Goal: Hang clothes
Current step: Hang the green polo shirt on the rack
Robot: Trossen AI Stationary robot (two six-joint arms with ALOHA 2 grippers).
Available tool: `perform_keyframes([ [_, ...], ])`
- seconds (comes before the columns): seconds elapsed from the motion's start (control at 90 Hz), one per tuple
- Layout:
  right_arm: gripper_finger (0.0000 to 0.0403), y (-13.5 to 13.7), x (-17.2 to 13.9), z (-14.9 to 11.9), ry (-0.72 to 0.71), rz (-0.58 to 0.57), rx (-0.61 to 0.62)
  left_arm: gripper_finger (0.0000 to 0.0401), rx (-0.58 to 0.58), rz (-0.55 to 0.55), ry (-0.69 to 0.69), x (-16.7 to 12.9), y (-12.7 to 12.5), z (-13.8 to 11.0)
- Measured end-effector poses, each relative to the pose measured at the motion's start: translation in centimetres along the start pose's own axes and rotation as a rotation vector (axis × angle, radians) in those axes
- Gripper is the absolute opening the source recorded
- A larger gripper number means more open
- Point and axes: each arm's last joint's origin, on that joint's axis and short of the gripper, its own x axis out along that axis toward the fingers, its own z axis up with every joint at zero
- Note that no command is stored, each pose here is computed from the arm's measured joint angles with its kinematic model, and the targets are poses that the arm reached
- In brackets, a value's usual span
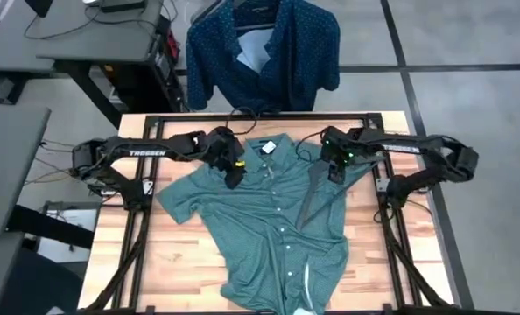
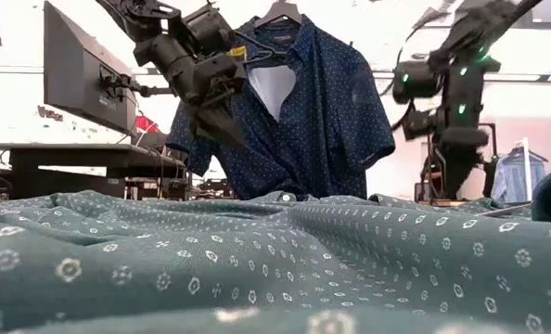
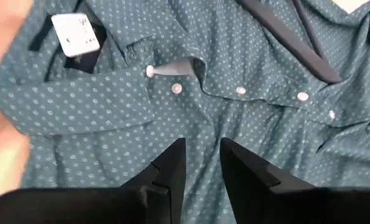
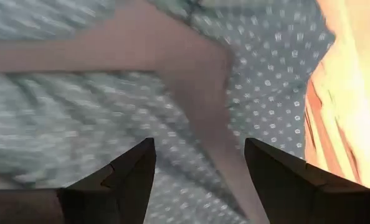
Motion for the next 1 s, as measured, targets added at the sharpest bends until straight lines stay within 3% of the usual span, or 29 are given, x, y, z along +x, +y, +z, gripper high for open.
perform_keyframes([
  [0.3,0.0224,-1.1,4.1,0.9,0.16,0.032,0.045,0.0082,0.043,0.029,0.002,-0.2,1.3,0.0],
  [0.367,0.0197,-1.1,4.2,1.0,0.178,0.04,0.053,0.0082,0.039,0.033,0.006,-0.3,1.4,0.0],
  [0.456,0.0129,-1.2,3.9,1.1,0.197,0.046,0.046,0.0082,0.034,0.038,0.007,-0.3,1.6,0.0],
  [0.544,0.0062,-1.2,2.9,1.3,0.198,0.062,0.051,0.0082,0.033,0.039,0.007,-0.3,1.7,0.0],
  [1.0,0.0081,-1.6,-6.9,2.6,0.046,0.022,0.072,0.0082,-0.01,0.04,0.005,-0.3,1.7,0.0],
])
